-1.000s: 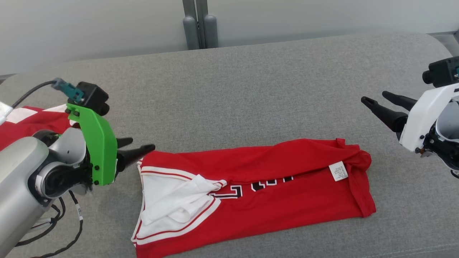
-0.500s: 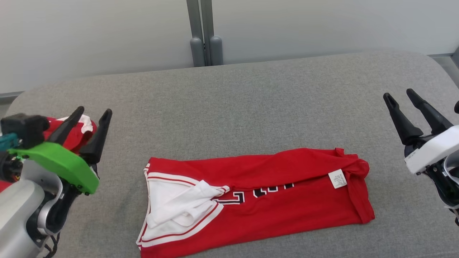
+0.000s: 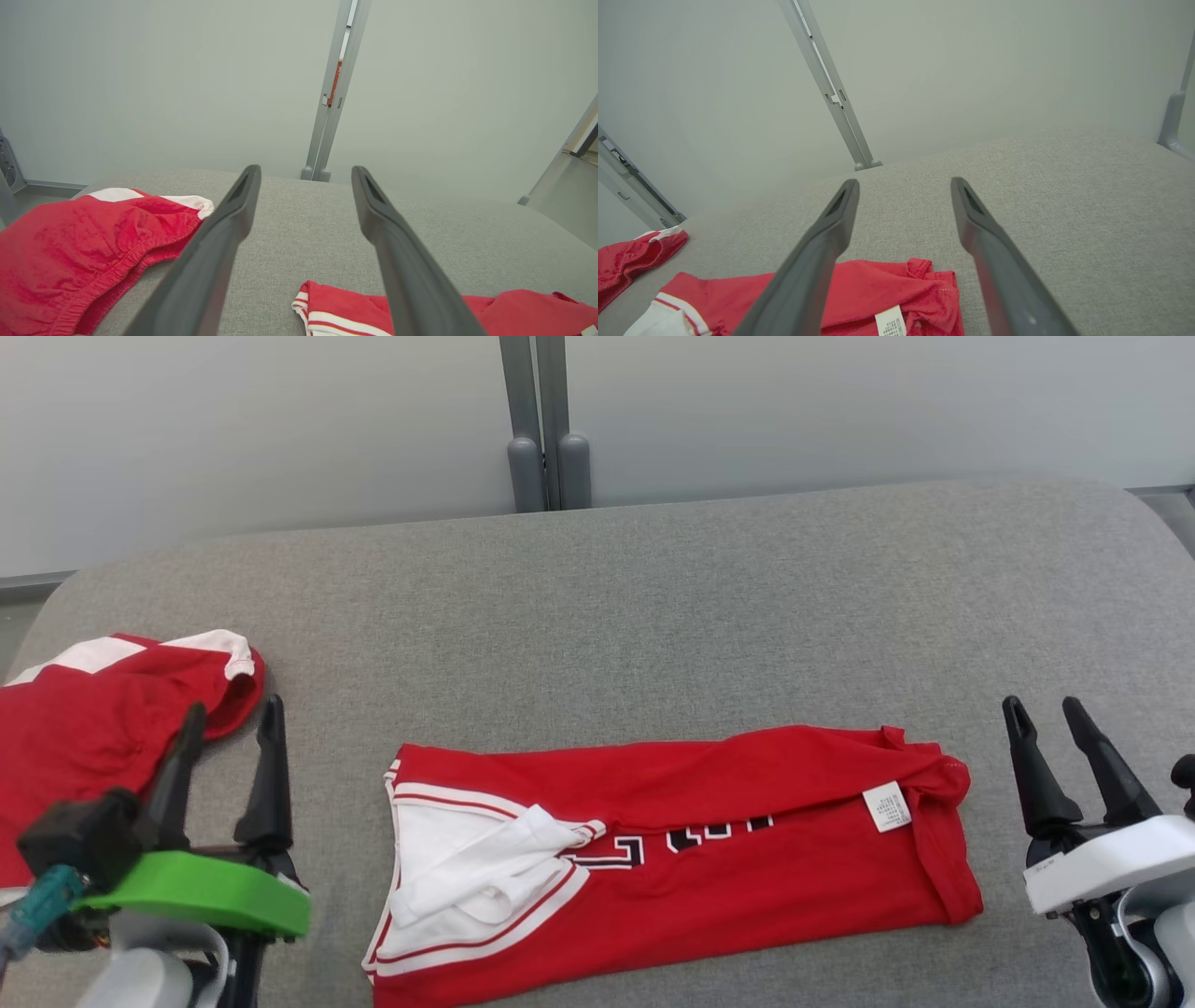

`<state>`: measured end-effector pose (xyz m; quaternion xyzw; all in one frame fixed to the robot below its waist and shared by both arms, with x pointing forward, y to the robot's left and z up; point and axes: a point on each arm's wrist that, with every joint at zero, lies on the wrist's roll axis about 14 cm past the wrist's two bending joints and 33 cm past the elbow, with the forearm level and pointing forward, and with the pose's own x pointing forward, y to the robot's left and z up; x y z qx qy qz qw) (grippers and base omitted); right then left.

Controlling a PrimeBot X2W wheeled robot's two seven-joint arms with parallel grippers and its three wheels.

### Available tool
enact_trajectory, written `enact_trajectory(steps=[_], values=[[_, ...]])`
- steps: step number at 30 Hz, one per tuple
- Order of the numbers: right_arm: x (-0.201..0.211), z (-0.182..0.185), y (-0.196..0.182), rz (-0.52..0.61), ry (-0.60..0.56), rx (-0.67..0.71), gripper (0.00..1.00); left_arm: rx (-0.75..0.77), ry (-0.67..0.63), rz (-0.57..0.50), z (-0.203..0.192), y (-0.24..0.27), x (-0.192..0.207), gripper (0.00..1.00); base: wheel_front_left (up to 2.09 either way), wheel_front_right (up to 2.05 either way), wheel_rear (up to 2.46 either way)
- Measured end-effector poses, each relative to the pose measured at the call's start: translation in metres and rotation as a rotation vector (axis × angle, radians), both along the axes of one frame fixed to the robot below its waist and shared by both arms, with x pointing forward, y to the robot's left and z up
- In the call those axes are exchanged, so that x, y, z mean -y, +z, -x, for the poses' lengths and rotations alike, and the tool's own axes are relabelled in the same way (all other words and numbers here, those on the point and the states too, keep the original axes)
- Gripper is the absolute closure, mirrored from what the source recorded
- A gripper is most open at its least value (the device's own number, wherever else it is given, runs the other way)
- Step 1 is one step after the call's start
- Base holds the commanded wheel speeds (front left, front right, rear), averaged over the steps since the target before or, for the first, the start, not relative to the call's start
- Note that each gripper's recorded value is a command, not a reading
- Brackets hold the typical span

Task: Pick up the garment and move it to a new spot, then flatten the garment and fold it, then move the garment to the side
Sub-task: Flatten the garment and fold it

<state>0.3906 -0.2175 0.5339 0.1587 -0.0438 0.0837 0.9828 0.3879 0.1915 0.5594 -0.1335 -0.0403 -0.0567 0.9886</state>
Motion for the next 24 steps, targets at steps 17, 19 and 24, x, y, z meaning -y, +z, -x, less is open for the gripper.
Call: enact_trajectory(steps=[17, 19, 24], values=[[0.008, 0.012, -0.043, 0.007, -0.068, -0.12, 0.0, -0.01, 0.032, 0.015, 0.027, -0.042, 0.017, 0.0, 0.0, 0.0, 0.0], [0.003, 0.008, -0.051, 0.017, -0.047, -0.162, 0.0, -0.007, 0.028, 0.013, 0.027, -0.043, 0.018, 0.0, 0.0, 0.0, 0.0], [0.001, -0.004, -0.076, 0.02, -0.042, -0.291, 0.0, -0.019, 0.016, 0.024, 0.026, -0.05, 0.022, 0.0, 0.0, 0.0, 0.0]])
